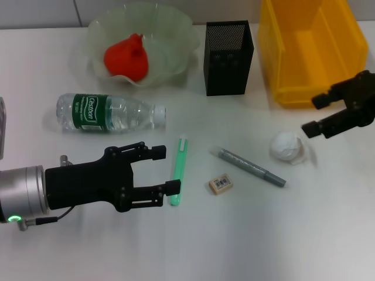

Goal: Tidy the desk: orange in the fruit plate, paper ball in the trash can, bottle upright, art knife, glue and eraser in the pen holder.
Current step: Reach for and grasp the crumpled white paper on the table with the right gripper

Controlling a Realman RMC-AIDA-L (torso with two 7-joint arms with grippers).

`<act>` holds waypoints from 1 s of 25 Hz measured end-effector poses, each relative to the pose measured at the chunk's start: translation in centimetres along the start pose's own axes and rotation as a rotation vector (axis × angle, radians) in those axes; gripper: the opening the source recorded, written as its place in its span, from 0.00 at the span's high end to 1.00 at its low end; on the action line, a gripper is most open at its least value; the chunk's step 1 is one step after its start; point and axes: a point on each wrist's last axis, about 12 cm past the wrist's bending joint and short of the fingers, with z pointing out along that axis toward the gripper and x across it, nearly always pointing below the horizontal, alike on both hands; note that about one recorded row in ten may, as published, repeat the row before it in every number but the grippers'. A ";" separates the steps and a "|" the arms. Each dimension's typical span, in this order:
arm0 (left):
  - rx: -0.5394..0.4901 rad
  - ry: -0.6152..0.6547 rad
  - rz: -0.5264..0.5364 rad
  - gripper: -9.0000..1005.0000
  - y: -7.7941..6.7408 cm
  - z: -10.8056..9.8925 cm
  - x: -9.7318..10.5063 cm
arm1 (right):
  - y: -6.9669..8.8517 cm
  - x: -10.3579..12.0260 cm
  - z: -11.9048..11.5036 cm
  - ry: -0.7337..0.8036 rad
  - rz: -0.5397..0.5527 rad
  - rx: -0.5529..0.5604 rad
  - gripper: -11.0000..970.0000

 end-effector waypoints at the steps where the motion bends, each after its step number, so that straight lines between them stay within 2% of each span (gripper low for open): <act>1: 0.000 0.000 0.000 0.19 0.0 0.0 0.0 | 0.0 0.0 0.0 0.000 0.000 0.000 0.14; 5: -0.010 0.007 -0.003 0.19 0.1 0.0 0.1 | -0.8 -0.7 0.8 0.118 -0.019 0.080 0.14; 11: -0.026 0.013 -0.004 0.19 0.3 0.0 0.2 | -0.9 -0.5 3.0 0.175 -0.079 0.121 0.14; 25: -0.033 0.008 -0.008 0.19 0.3 0.3 0.2 | -1.4 0.3 8.5 0.178 -0.178 0.114 0.20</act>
